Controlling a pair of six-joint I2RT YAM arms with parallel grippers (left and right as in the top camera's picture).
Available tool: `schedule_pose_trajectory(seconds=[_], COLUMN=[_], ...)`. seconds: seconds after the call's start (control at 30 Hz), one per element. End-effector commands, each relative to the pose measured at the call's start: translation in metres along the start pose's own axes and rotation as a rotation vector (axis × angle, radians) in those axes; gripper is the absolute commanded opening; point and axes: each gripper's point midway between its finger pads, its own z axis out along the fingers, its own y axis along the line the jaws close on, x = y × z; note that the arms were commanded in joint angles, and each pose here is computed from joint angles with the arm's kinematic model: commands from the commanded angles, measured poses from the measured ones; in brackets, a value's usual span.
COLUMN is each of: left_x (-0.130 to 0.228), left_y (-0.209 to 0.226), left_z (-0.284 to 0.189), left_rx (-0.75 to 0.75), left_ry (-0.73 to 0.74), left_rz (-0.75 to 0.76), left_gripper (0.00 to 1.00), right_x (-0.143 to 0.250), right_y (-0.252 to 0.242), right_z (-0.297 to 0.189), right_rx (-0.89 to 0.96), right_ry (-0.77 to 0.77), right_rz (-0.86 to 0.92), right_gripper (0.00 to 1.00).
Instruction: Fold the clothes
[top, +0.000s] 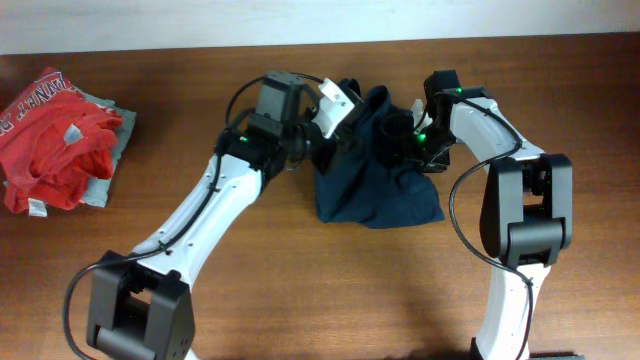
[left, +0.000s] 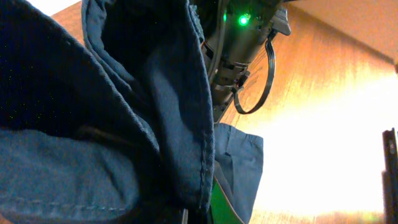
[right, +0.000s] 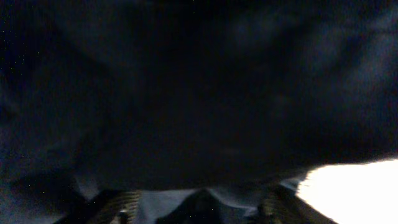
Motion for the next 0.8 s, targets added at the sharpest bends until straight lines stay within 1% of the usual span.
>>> schedule_pose_trajectory(seconds=[0.0, 0.07, 0.13, 0.2, 0.3, 0.33, 0.4, 0.47, 0.53, 0.6, 0.77], left_x=[-0.010, -0.005, 0.000, 0.001, 0.001, 0.001, 0.001, -0.001, -0.006, -0.012, -0.028], left_y=[-0.008, -0.004, 0.003, 0.008, 0.008, 0.008, 0.008, 0.009, 0.007, 0.001, -0.027], left_z=[-0.003, -0.003, -0.004, -0.005, -0.005, -0.005, -0.005, -0.004, -0.002, 0.001, 0.016], left_rx=[-0.060, -0.087, -0.127, -0.156, -0.158, -0.158, -0.158, -0.160, -0.159, -0.150, -0.104], left_ry=[0.001, 0.025, 0.046, 0.055, 0.056, 0.056, 0.055, 0.046, 0.029, 0.008, -0.036], left_rz=[0.051, 0.040, 0.034, 0.032, 0.033, 0.033, 0.034, 0.039, 0.053, 0.075, 0.140], left_gripper=[0.00, 0.00, 0.00, 0.01, 0.00, 0.01, 0.01, 0.00, 0.00, 0.00, 0.00], right_x=[0.014, 0.005, -0.006, -0.019, -0.041, -0.043, -0.051, -0.055, -0.056, -0.056, -0.055], right_y=[-0.025, -0.022, -0.022, -0.029, -0.042, -0.044, -0.051, -0.058, -0.065, -0.070, -0.081], right_z=[0.035, 0.024, 0.002, -0.031, -0.101, -0.112, -0.151, -0.176, -0.189, -0.193, -0.198], right_rx=[0.055, -0.002, -0.059, -0.069, -0.082, -0.084, -0.103, -0.107, -0.110, -0.130, -0.141], right_ry=[0.077, 0.056, 0.023, -0.025, -0.145, -0.163, -0.235, -0.279, -0.300, -0.307, -0.314], right_rz=[0.057, 0.077, 0.104, 0.129, 0.167, 0.171, 0.189, 0.205, 0.224, 0.238, 0.263], right_gripper=[0.72, 0.73, 0.75, 0.79, 0.85, 0.85, 0.86, 0.86, 0.86, 0.86, 0.83])
